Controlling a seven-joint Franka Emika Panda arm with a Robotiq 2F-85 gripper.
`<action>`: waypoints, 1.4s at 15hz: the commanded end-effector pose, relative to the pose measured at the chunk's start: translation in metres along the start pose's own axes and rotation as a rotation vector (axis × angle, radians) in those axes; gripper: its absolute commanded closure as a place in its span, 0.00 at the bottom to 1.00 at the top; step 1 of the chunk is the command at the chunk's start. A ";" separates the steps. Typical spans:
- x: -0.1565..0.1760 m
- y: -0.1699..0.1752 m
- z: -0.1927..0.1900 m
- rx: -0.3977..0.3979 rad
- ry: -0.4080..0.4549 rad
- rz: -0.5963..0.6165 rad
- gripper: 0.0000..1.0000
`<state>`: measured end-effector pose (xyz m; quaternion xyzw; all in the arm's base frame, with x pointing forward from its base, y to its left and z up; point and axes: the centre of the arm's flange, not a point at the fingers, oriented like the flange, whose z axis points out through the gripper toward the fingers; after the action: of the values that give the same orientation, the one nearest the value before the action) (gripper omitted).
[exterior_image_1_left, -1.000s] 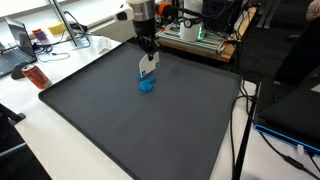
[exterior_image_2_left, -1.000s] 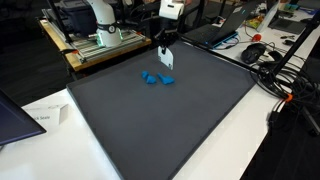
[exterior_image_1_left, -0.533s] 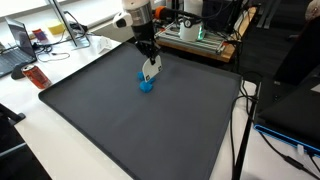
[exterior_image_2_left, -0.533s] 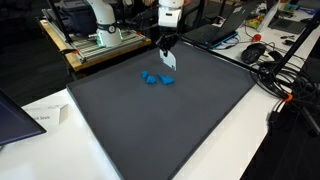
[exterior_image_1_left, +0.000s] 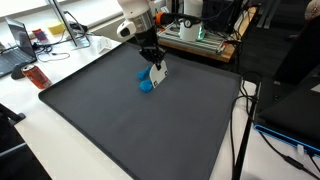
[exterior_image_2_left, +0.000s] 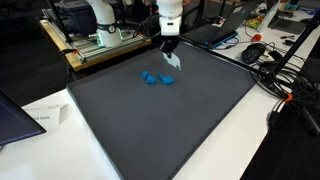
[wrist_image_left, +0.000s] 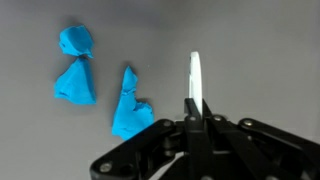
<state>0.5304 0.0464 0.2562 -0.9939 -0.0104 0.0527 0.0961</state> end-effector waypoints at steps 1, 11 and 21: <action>0.000 0.003 0.007 0.059 0.012 -0.042 0.99; 0.002 0.006 0.010 0.083 -0.028 -0.223 0.99; 0.048 0.043 -0.005 0.178 -0.135 -0.383 0.99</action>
<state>0.5552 0.0161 0.2507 -0.9637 -0.1839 0.0880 0.1723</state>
